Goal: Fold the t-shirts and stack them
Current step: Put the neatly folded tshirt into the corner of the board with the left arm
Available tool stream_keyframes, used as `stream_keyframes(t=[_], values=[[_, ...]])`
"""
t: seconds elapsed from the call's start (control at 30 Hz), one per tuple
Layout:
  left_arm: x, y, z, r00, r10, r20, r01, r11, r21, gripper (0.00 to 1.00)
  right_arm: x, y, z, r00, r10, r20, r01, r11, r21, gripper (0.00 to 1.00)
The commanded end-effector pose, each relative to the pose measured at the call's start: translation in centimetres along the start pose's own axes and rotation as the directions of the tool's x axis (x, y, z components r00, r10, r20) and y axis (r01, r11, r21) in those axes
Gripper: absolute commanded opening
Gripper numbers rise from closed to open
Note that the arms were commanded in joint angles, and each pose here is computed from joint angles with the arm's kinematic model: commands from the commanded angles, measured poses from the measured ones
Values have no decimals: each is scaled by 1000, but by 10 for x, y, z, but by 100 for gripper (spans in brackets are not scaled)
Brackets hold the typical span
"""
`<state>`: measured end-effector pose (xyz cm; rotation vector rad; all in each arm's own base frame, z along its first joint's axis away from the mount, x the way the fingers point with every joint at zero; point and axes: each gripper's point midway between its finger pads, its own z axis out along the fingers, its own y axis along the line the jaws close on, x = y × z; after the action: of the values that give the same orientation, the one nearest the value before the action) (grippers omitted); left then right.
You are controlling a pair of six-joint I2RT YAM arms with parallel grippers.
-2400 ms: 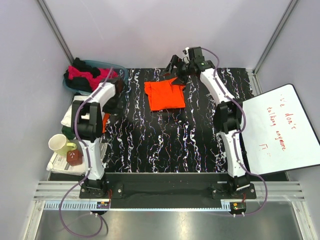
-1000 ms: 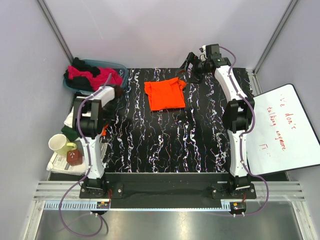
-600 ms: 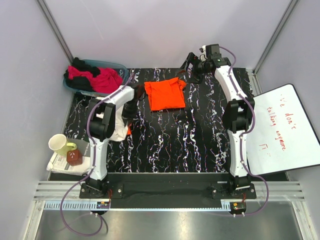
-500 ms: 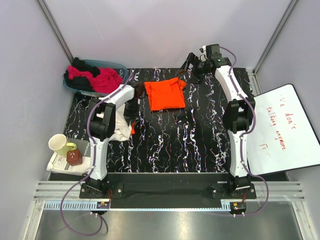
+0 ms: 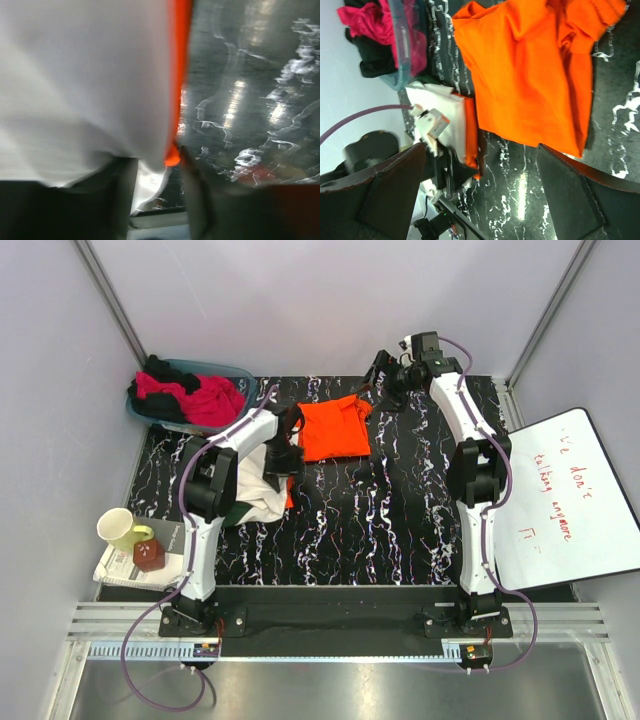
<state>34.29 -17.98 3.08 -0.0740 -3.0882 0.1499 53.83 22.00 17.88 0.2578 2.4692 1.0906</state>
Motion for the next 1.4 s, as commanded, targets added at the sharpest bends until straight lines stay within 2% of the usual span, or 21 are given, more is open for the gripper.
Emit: stream_keyframes(t=[0.0, 0.03, 0.07, 0.33, 0.5, 0.97, 1.2, 1.3, 1.33, 1.37], values=[[-22, -26, -30, 986, 31, 164, -49, 993, 108, 86, -11, 13, -28, 995, -68, 74, 67, 997, 26, 100], [-23, -27, -39, 981, 32, 192, -54, 992, 112, 97, -11, 8, -26, 994, -69, 79, 65, 996, 53, 100], [-27, -29, -48, 973, 33, 227, -61, 991, 120, 99, -6, -2, -23, 996, -60, 66, 55, 996, 76, 100], [-38, -49, -129, 904, 9, 427, -116, 968, 223, 99, 24, -77, 17, 1000, 9, -26, -3, 973, 232, 100], [-40, -54, -170, 863, -24, 505, -138, 950, 281, 99, 34, -93, 33, 997, 42, -65, -25, 971, 239, 93], [-40, -15, -179, 858, -110, 502, -53, 953, 300, 99, 58, -111, 65, 984, 106, -141, -71, 970, 234, 90], [-40, -7, -185, 847, -129, 516, -37, 954, 299, 99, 78, -97, 87, 976, 110, -190, -71, 976, 204, 80], [-40, -4, -187, 845, -136, 517, -30, 954, 299, 99, 82, -91, 92, 973, 107, -206, -68, 980, 187, 68], [-39, -3, -186, 846, -139, 515, -26, 954, 299, 99, 83, -89, 93, 972, 103, -209, -65, 981, 181, 58], [-38, -2, -186, 846, -140, 515, -22, 955, 296, 99, 83, -89, 93, 972, 103, -212, -65, 982, 179, 54]])
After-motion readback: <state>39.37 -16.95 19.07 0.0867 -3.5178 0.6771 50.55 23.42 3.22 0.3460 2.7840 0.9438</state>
